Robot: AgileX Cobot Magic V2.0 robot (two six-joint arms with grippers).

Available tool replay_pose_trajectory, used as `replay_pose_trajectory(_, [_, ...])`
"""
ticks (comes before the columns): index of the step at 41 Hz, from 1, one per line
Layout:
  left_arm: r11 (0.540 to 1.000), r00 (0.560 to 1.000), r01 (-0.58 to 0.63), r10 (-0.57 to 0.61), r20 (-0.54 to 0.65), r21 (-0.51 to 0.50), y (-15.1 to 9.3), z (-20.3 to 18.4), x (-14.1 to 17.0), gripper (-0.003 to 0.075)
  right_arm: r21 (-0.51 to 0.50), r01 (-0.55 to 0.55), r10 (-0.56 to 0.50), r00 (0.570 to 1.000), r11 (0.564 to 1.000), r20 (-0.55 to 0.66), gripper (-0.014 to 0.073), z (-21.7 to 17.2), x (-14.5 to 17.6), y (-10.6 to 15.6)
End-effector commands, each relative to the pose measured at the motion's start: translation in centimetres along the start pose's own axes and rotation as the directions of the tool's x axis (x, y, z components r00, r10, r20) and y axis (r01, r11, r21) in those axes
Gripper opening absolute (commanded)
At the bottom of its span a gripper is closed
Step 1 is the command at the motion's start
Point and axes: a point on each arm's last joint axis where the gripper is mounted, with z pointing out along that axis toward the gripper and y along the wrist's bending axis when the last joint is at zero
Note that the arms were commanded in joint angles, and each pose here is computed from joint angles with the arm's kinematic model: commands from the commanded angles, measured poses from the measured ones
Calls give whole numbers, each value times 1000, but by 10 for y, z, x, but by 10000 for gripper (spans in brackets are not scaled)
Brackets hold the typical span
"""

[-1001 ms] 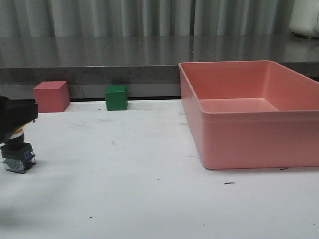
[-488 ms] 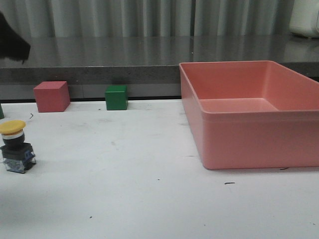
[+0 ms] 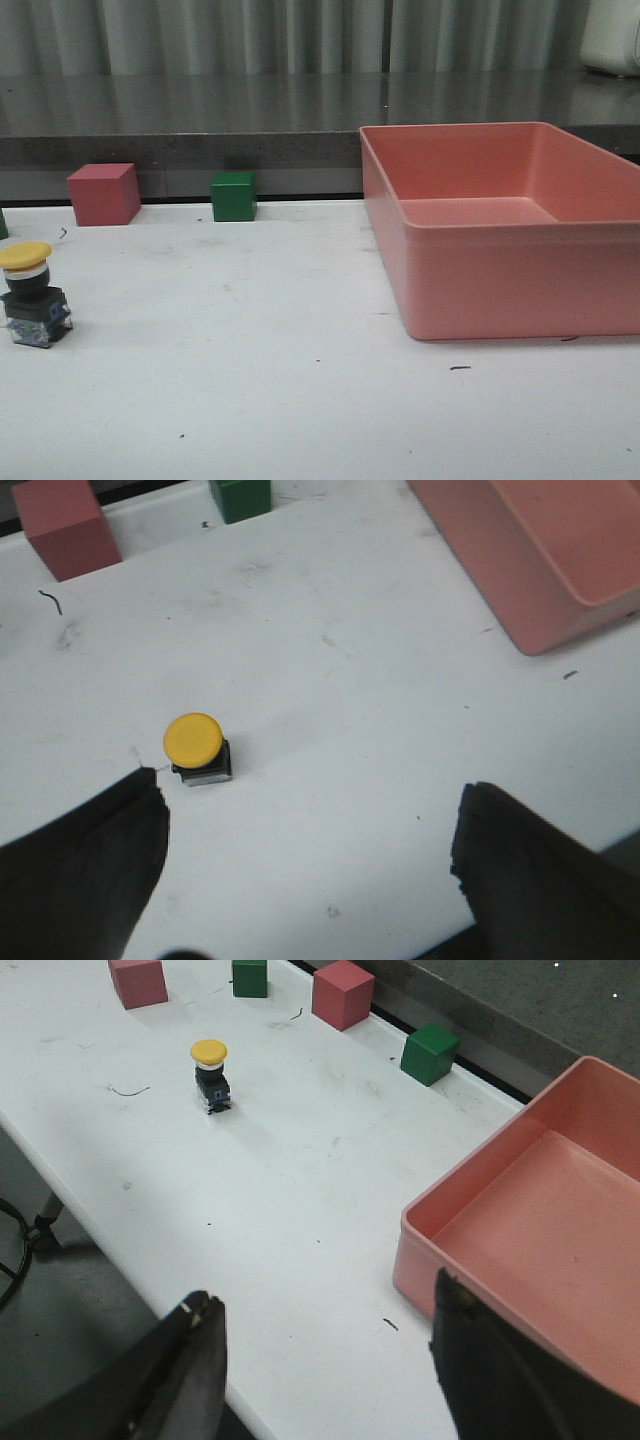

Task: Place and stand button with both arms

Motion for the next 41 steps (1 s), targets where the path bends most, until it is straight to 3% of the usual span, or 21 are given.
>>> replay_pose_trajectory(1, [999, 996, -10, 7, 92, 34, -5, -24, 2, 568, 8, 3, -4, 996, 1000, 90, 467, -5, -12, -1])
replay_pose_trajectory(17, [999, 985, -17, 12, 173, 32, -7, -50, 59, 568, 8, 3, -4, 996, 1000, 91, 467, -5, -13, -1])
replay_pose_trajectory(41, [999, 975, 36, -36, 219, 3, -3, -49, 58, 562, 8, 3, -4, 996, 1000, 94, 465, -5, -13, -1])
